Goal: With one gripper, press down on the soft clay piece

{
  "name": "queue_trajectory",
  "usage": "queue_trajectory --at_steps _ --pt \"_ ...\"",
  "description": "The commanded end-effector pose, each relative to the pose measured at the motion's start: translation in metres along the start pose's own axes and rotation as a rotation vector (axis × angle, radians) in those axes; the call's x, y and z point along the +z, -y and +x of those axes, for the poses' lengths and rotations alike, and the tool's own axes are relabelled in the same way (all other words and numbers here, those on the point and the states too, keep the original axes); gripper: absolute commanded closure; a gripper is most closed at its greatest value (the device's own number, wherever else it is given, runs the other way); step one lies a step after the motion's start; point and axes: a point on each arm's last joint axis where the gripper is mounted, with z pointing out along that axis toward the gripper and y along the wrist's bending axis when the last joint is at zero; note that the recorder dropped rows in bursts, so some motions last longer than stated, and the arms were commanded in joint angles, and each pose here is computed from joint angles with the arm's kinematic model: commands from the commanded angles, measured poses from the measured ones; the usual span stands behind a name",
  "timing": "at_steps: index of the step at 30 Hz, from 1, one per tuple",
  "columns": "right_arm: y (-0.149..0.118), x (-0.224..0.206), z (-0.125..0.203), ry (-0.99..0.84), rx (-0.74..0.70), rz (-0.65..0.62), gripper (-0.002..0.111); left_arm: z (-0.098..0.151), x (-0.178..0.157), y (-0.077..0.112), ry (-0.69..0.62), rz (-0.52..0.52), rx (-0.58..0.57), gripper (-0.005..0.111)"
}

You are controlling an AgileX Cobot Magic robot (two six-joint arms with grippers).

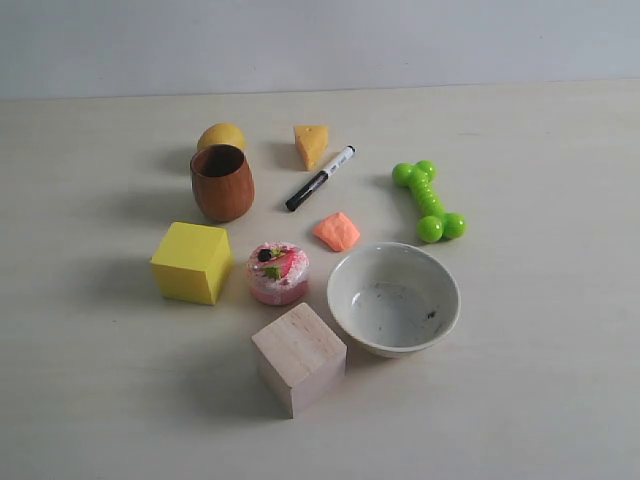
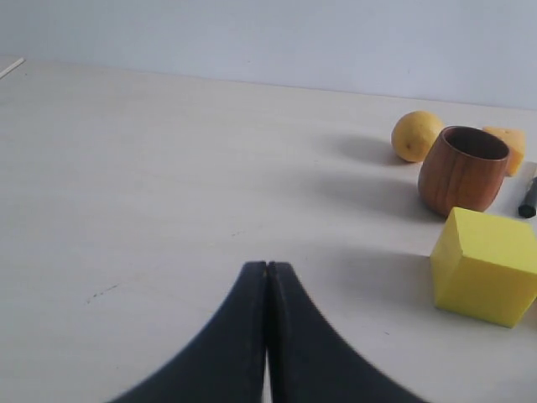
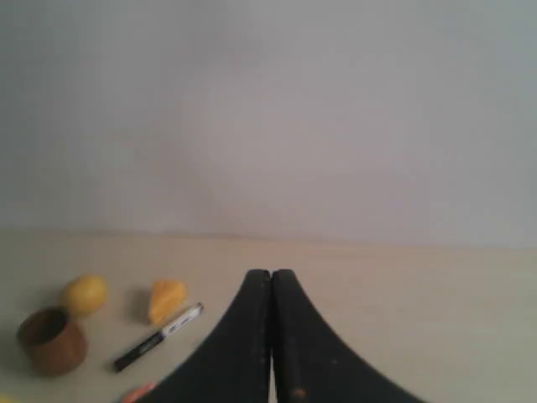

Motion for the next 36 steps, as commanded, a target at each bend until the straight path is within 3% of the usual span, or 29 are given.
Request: queue_trajectory --at_steps 1,13,20,27,36 --pt "-0.012 0.049 -0.001 -0.196 -0.043 -0.146 0.108 -0.002 -0.001 0.001 0.014 0.010 -0.004 0.107" --pt "-0.074 0.172 0.016 -0.569 -0.180 -0.212 0.108 -0.002 -0.001 0.001 0.014 0.010 -0.004 0.107" --pt "-0.091 0.232 0.039 -0.769 -0.221 -0.190 0.108 -0.002 -0.001 0.001 0.014 0.010 -0.004 0.107" --pt "-0.094 0.261 0.061 -0.808 -0.208 -0.191 0.108 -0.002 -0.001 0.001 0.014 0.010 -0.004 0.107" --pt "-0.098 0.266 0.062 -0.784 -0.155 -0.200 0.108 -0.002 -0.001 0.001 0.014 0.010 -0.004 0.107"
